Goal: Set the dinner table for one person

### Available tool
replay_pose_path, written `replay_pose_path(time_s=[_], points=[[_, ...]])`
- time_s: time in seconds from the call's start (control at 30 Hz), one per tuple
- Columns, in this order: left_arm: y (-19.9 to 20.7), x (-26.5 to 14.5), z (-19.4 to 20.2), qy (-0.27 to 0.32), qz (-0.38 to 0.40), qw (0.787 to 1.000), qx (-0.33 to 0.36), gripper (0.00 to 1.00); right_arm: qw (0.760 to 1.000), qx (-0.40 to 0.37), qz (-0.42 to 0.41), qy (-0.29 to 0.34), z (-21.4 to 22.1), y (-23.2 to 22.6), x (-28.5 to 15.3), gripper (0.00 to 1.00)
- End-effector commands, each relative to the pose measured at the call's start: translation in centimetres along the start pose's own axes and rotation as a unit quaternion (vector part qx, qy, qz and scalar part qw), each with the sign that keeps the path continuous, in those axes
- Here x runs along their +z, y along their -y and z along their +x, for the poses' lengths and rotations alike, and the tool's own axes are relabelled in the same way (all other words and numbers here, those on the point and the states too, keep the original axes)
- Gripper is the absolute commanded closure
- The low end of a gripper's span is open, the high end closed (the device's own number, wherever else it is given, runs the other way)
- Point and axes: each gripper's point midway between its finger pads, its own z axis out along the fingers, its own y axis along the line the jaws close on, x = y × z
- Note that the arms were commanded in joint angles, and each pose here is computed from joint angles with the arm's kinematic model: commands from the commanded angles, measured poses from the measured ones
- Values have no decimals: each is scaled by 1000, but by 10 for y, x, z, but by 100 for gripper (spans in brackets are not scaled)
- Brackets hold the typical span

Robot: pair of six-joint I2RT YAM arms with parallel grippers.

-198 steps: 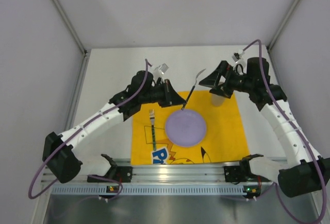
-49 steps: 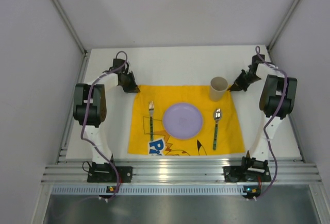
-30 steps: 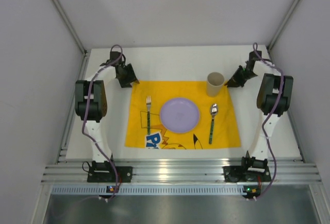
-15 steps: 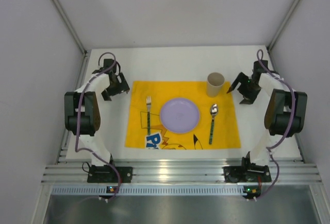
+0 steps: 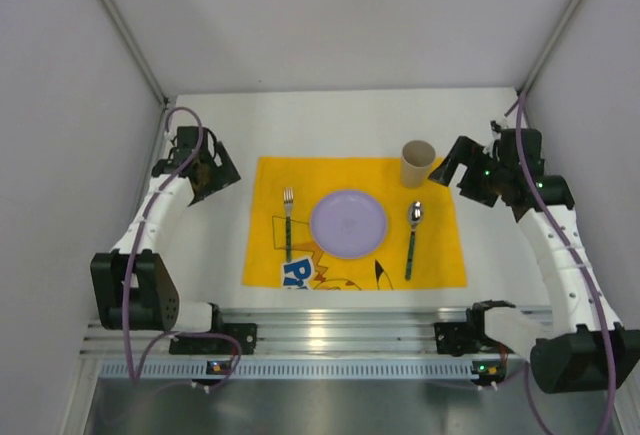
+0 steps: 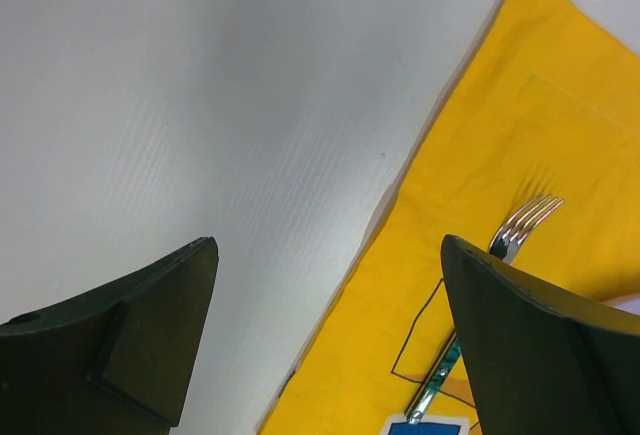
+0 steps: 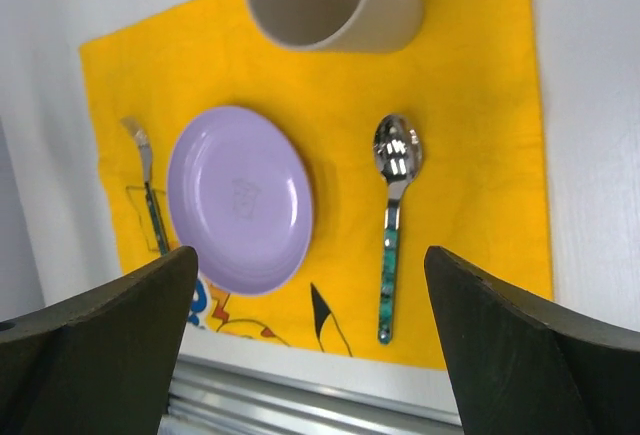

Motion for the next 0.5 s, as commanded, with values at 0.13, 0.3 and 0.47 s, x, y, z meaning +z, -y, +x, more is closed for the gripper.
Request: replay_pose_path(time_s=[0.13,0.3,0.47], points=[[-10,-35,9,20,16,1000,-10,2,998,-27,-52,-12,37,-27,-58,2],[-14,-46,12,26,17,999,-12,2,995,-40,-85,17,51,-33,-101,0],[-15,-59,2,54,23,998,1,2,993,-64,-84,52,56,-30,-133,0]])
